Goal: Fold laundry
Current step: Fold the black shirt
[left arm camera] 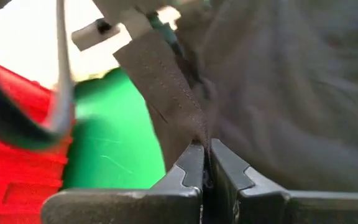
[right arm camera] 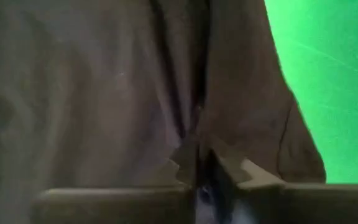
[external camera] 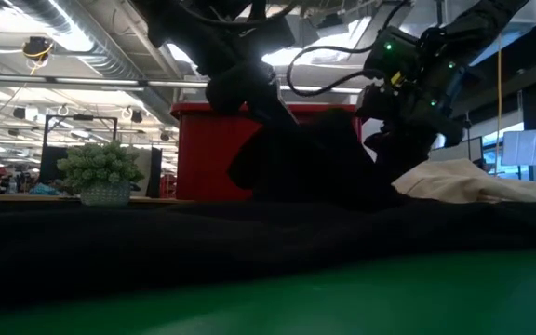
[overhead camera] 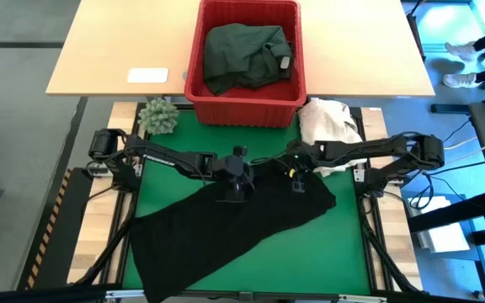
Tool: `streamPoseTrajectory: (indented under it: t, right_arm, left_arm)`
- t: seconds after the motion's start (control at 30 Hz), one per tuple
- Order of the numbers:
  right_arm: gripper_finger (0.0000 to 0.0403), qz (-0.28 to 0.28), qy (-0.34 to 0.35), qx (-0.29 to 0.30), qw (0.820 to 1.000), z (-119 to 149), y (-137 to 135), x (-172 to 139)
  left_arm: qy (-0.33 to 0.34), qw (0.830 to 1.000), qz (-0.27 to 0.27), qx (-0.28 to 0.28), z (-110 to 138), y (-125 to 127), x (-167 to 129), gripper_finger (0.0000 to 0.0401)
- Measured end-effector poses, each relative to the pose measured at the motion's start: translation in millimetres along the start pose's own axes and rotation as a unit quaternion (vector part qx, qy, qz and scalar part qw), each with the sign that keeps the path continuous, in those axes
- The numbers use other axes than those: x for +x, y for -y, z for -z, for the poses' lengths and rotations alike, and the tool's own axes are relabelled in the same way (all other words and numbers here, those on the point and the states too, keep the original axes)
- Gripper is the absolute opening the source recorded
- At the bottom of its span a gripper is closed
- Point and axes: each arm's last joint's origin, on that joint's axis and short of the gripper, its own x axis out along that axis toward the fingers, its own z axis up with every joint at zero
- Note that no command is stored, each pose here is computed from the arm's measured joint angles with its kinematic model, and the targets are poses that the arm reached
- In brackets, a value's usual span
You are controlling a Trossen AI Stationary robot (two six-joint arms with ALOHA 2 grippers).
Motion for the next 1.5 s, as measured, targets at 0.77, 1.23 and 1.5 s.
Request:
streamPoseTrajectory:
  t: [0.77,1.23,1.5]
  right_arm:
    - [0.0164,-0.025,-0.04,-0.052,0.998,3.1,-48.9,-15.0]
    - [0.0197,0.111,-0.067,-0.053,0.99,6.0,-42.4,-16.0]
    - [0.0141,0.158,-0.071,0.006,0.985,7.8,-24.6,-17.1]
  left_arm:
    - [-0.003,0.992,0.11,0.06,-3.6,42.1,-12.6,0.0045]
    - [0.018,0.991,0.118,0.056,-11.2,59.5,-19.7,0.0057]
    - [0.001,0.992,0.122,-0.017,-9.9,61.9,-20.6,0.0056]
